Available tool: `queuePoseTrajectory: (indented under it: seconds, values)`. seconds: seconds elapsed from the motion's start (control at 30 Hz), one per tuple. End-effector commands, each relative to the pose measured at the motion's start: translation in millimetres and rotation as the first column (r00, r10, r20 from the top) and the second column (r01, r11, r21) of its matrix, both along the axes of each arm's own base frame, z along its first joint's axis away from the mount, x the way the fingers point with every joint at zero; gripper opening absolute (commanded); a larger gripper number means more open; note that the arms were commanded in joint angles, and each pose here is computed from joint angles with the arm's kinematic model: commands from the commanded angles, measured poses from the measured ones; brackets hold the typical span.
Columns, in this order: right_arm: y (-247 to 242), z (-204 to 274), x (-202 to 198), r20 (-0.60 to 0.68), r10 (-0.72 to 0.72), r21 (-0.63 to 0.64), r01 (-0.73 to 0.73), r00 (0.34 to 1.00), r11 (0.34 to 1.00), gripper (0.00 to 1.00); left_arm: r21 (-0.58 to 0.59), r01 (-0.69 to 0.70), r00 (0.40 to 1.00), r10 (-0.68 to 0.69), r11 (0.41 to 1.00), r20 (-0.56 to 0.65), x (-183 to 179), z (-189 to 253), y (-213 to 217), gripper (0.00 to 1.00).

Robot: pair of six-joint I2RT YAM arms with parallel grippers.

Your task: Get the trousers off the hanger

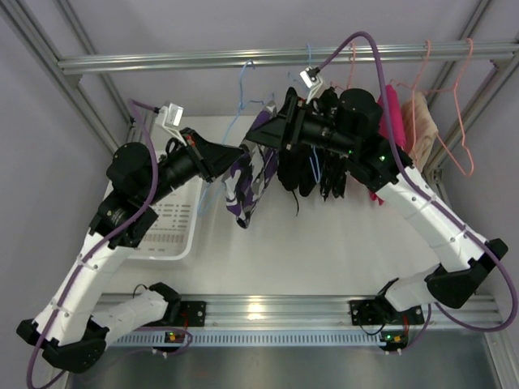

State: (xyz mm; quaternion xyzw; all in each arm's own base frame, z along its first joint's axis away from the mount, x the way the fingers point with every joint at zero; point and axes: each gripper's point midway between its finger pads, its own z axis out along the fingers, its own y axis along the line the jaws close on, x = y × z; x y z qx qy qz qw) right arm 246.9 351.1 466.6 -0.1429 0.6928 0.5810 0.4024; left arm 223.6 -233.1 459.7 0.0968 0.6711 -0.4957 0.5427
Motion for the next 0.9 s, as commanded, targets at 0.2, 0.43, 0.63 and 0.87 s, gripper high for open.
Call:
queuePoseTrajectory:
  seconds: [0.2, 0.43, 0.63, 0.87]
  values:
    - [39.3, 45.9, -14.5, 0.026, 0.094, 0.104, -0.097, 0.995, 0.99, 0.55, -0.188, 0.034, 0.935, 0.035, 0.982, 0.352, -35.7, 108.1, 22.5, 0.0]
    - [52.4, 52.3, -24.2, 0.037, 0.136, 0.124, -0.14, 0.99, 0.982, 0.53, -0.2, 0.042, 0.932, 0.034, 0.979, 0.362, -38.4, 111.9, 23.3, 0.0]
    - [63.2, 54.2, -10.3, 0.004, 0.118, 0.14, -0.117, 0.993, 0.983, 0.52, -0.187, 0.081, 0.932, -0.008, 0.979, 0.362, -42.8, 103.9, 18.4, 0.0]
    - [71.0, 69.2, -9.4, 0.004, 0.146, 0.189, -0.144, 0.989, 0.971, 0.39, -0.148, 0.072, 0.931, -0.013, 0.986, 0.366, -39.8, 88.2, 16.5, 0.0]
